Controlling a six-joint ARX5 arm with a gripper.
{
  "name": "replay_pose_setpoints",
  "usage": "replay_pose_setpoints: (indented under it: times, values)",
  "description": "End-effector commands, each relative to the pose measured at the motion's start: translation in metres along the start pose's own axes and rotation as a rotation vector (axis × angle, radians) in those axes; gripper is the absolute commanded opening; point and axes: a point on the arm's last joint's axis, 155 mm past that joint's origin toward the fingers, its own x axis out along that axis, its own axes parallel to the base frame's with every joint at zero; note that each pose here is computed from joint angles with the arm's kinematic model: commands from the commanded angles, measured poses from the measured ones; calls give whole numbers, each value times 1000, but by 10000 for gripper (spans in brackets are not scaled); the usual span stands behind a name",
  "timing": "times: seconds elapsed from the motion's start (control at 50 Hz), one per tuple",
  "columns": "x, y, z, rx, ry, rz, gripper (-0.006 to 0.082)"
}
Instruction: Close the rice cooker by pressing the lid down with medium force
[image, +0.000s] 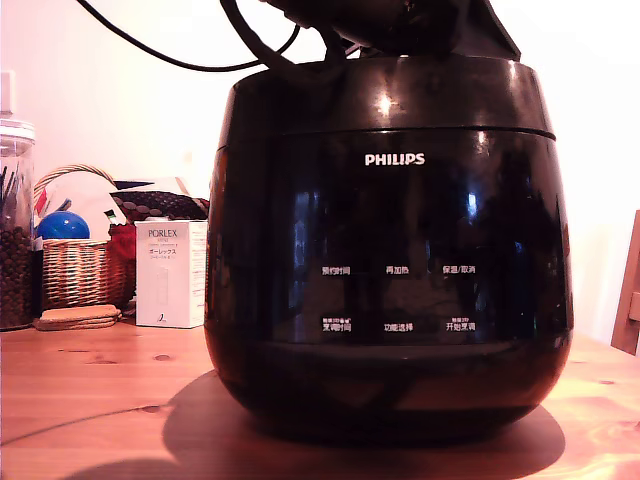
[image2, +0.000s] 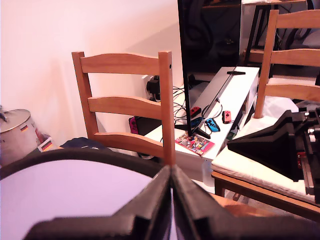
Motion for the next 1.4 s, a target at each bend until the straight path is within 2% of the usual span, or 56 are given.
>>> replay_pose_setpoints:
  times: [0.0, 0.34, 0.54, 0.72, 0.92, 1.14, 1.38]
  values:
    - [3, 8, -26, -9, 69, 19, -22]
    - [-4, 21, 29, 0, -46, 46, -22]
    - [-9, 35, 36, -1, -61, 84, -22]
    - [-21, 75, 35, -16, -46, 181, -22]
    - [-61, 136, 40, -40, -25, 321, -22]
    - [-125, 205, 49, -60, -27, 512, -22]
    - [-195, 261, 52, -83, -27, 722, -22]
